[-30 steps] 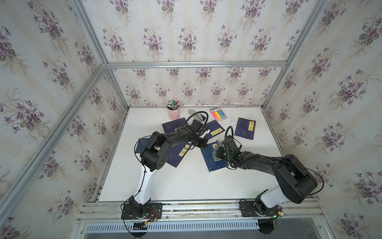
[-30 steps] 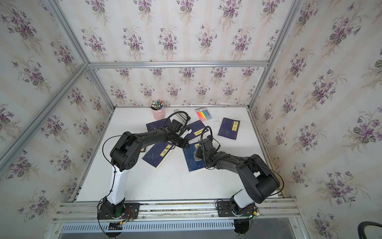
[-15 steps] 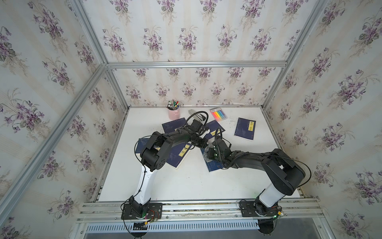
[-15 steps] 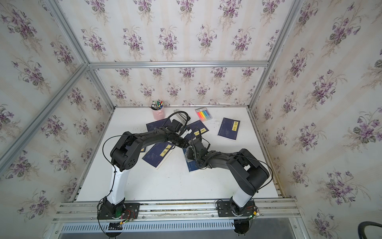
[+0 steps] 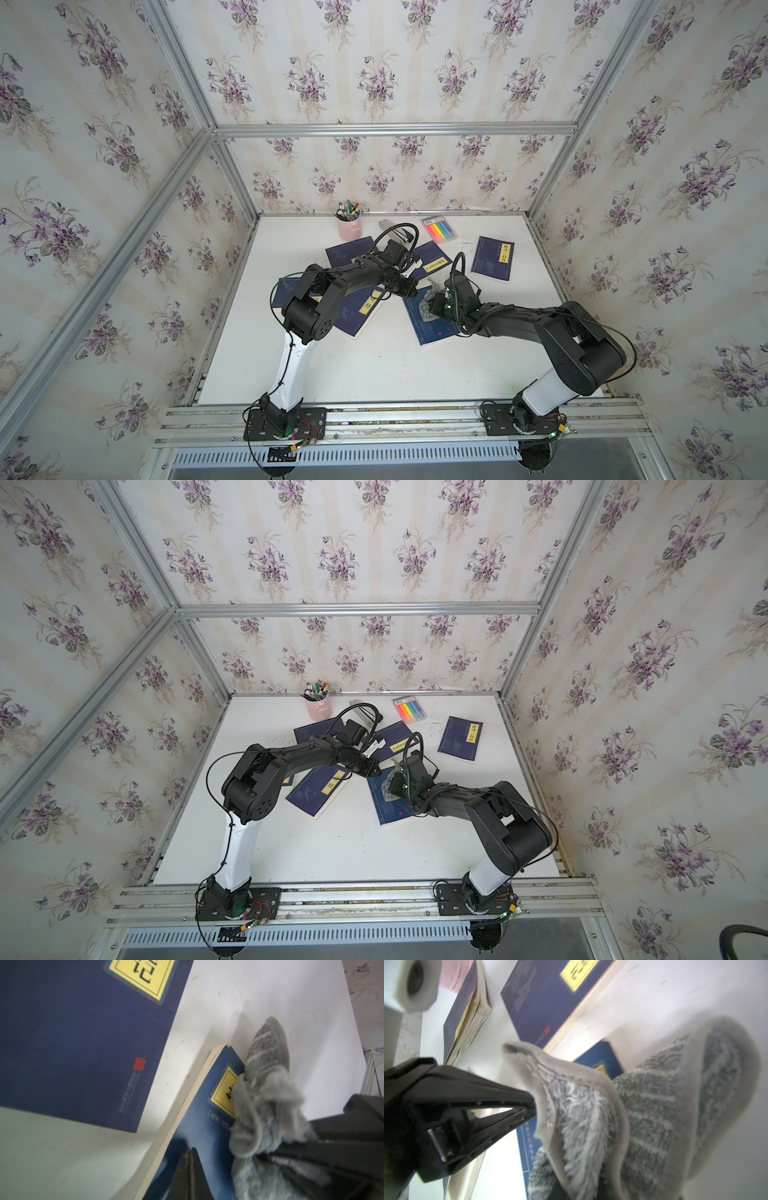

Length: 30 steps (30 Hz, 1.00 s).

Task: Wipe the cover of the book
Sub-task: Wipe the dirt from the cover of the book, then adjust the book at the center of the board.

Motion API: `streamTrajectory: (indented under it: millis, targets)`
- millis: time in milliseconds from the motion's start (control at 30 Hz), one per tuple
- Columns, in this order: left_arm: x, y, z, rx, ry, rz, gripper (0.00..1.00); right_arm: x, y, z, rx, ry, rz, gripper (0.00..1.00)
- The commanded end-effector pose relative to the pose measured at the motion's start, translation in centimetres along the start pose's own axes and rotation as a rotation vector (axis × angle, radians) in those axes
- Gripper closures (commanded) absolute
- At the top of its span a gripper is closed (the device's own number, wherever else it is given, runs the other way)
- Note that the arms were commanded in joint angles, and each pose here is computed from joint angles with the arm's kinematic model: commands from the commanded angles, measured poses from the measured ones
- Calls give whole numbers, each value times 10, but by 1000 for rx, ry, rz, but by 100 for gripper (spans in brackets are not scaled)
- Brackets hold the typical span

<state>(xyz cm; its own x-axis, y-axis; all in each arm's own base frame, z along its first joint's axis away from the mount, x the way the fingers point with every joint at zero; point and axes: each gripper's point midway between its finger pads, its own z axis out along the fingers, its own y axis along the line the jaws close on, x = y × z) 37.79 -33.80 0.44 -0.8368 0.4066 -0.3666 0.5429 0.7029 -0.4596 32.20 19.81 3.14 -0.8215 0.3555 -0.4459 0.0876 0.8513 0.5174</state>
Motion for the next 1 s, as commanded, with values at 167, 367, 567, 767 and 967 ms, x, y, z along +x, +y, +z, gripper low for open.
streamTrajectory:
  millis: [167, 367, 567, 767, 967]
  targets:
    - [71, 41, 1, -219, 203, -68, 100, -16, 3, -25, -13, -64, -51, 100]
    - [36, 11, -29, -191, 65, -1, 100, -20, 15, -34, -72, -76, -61, 100]
    - [45, -25, -51, -185, 44, 54, 99, -20, 11, -40, -50, -83, -72, 100]
    - [67, -84, -66, -90, -35, 128, 99, -18, 8, -35, -44, -74, -81, 100]
    - [76, -127, -65, 9, -91, 132, 99, -16, -5, -28, 11, -53, -48, 100]
